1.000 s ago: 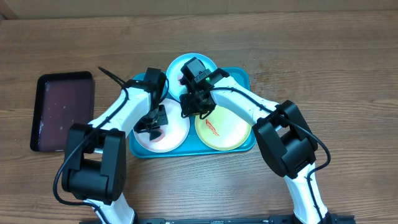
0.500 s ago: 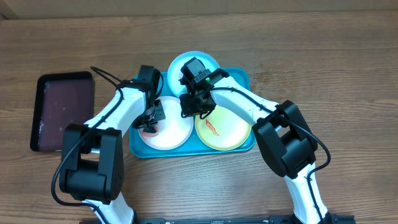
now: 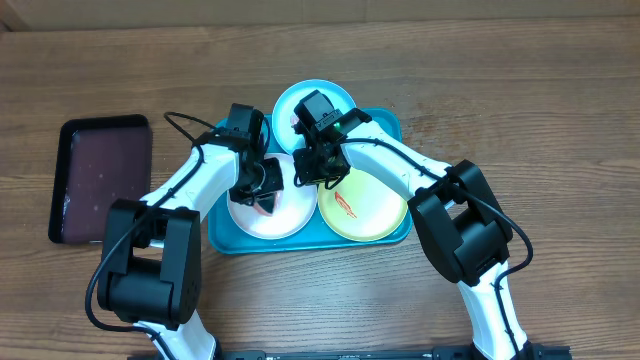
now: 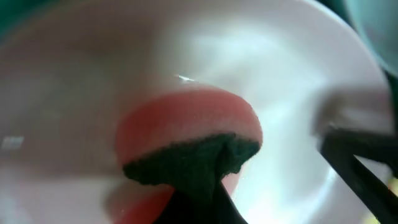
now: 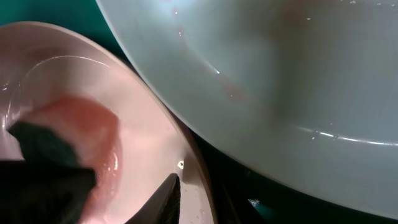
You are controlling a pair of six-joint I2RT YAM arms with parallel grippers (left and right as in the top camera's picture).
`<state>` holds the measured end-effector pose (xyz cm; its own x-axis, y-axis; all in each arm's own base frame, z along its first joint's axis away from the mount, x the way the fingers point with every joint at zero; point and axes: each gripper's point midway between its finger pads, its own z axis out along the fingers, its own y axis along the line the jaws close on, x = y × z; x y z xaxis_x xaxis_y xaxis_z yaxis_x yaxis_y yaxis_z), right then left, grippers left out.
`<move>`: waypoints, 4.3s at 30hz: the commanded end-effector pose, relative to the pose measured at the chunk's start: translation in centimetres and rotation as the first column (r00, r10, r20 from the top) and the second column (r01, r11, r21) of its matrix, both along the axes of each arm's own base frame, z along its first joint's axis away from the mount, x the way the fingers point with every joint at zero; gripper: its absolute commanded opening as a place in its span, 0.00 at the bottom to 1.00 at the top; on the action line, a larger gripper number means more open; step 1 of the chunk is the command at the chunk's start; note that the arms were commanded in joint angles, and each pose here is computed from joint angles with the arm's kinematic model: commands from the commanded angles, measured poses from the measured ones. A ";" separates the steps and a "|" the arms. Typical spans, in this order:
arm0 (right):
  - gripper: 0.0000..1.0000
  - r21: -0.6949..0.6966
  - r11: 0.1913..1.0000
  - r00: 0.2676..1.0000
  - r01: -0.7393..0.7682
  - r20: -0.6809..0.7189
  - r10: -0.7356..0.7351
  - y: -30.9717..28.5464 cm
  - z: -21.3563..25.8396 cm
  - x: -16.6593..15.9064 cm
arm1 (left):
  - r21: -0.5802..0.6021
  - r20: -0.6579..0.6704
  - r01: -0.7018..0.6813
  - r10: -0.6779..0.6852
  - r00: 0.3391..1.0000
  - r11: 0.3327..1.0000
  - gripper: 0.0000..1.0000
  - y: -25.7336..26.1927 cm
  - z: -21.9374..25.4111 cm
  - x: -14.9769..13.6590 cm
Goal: Clean dirty plates on tray and stack at the side
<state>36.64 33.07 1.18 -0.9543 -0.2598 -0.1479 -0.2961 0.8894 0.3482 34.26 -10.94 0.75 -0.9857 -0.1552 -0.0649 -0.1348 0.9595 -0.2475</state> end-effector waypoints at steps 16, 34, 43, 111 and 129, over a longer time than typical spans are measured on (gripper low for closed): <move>0.21 0.025 0.999 1.000 -0.025 -0.007 0.025 1.0 -0.1 -0.4 | 0.345 -0.144 -0.135 0.194 0.970 0.929 0.04 9.2 -2.4 -4.1; 0.15 0.027 0.999 1.000 -0.025 -0.004 0.025 1.1 0.0 -0.3 | 0.221 -0.072 -0.255 0.276 0.958 0.941 0.04 8.8 -0.3 -0.1; 0.15 0.023 0.999 1.000 -0.025 -0.010 0.025 1.0 -0.1 -0.5 | 0.016 -0.118 -0.156 0.157 0.981 0.988 0.04 3.3 -1.6 0.0; 0.04 0.030 0.996 0.996 -0.085 0.013 0.085 2.5 0.7 -1.4 | 0.499 0.170 -0.300 0.247 0.954 0.813 0.04 12.9 6.8 4.9; 0.04 -0.231 0.973 0.838 -0.017 0.528 0.140 0.9 13.0 3.0 | 0.267 0.269 -0.606 0.546 0.794 0.750 0.04 22.5 15.1 1.7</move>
<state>38.05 34.06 7.45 -0.8358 -0.3846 -0.3919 -0.4557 0.8840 0.1043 36.35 10.20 16.12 -0.7238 -0.5644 -0.3968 -0.6308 0.7744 0.0490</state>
